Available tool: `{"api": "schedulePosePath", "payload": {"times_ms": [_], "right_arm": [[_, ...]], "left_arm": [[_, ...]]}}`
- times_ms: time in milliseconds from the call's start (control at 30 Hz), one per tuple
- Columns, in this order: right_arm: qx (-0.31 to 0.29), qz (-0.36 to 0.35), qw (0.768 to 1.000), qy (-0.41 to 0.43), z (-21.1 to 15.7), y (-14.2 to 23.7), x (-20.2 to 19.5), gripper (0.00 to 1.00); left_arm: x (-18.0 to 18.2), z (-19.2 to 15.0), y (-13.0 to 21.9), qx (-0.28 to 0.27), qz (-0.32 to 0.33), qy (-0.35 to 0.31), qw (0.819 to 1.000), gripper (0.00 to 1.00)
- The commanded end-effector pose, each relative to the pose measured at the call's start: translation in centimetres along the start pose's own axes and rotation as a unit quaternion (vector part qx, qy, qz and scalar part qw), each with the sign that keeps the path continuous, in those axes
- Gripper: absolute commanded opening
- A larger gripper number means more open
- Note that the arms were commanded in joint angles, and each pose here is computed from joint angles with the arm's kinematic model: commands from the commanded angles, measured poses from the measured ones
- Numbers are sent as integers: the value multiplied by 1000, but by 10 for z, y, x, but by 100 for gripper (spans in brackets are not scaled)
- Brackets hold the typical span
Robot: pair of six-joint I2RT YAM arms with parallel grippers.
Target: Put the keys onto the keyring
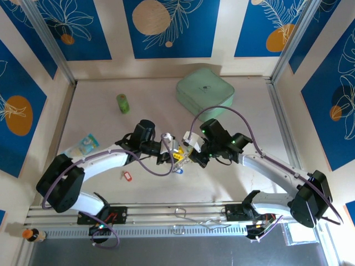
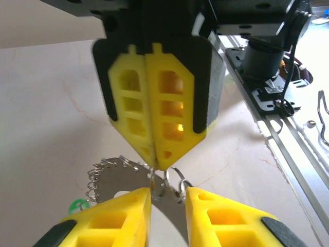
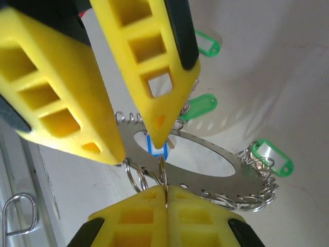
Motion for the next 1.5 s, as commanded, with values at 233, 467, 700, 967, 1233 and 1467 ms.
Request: {"api": "schedulePosePath", "payload": {"times_ms": [233, 467, 700, 967, 1233, 1467], "right_arm": [[37, 37, 998, 31, 13, 8, 14, 0], [31, 37, 998, 47, 22, 7, 14, 0], [7, 25, 999, 44, 31, 6, 13, 0], [-188, 32, 982, -1, 8, 46, -1, 50], [-168, -77, 981, -55, -16, 24, -20, 45], [-128, -64, 989, -34, -20, 9, -15, 46]], "left_arm": [[-3, -8, -11, -50, 0, 13, 999, 28], [-7, -11, -13, -60, -24, 34, 997, 23], [-9, -12, -14, -72, -37, 41, 996, 0], [-14, -4, -2, -140, 5, 27, 990, 0], [-15, -7, -1, -213, 34, 16, 976, 0], [-9, -10, -5, -215, 30, 18, 976, 0]]}}
Point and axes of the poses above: each hand's point on the last joint's axis, 136 mm out from that joint toward the fingers, its own y axis back along the fingers, its own x axis along the line the jaws close on, z = x × y, the point moved 10 cm from there along y, back along the fingers, and after that the axes turned 8 degrees about -y, right-handed, at the moved point
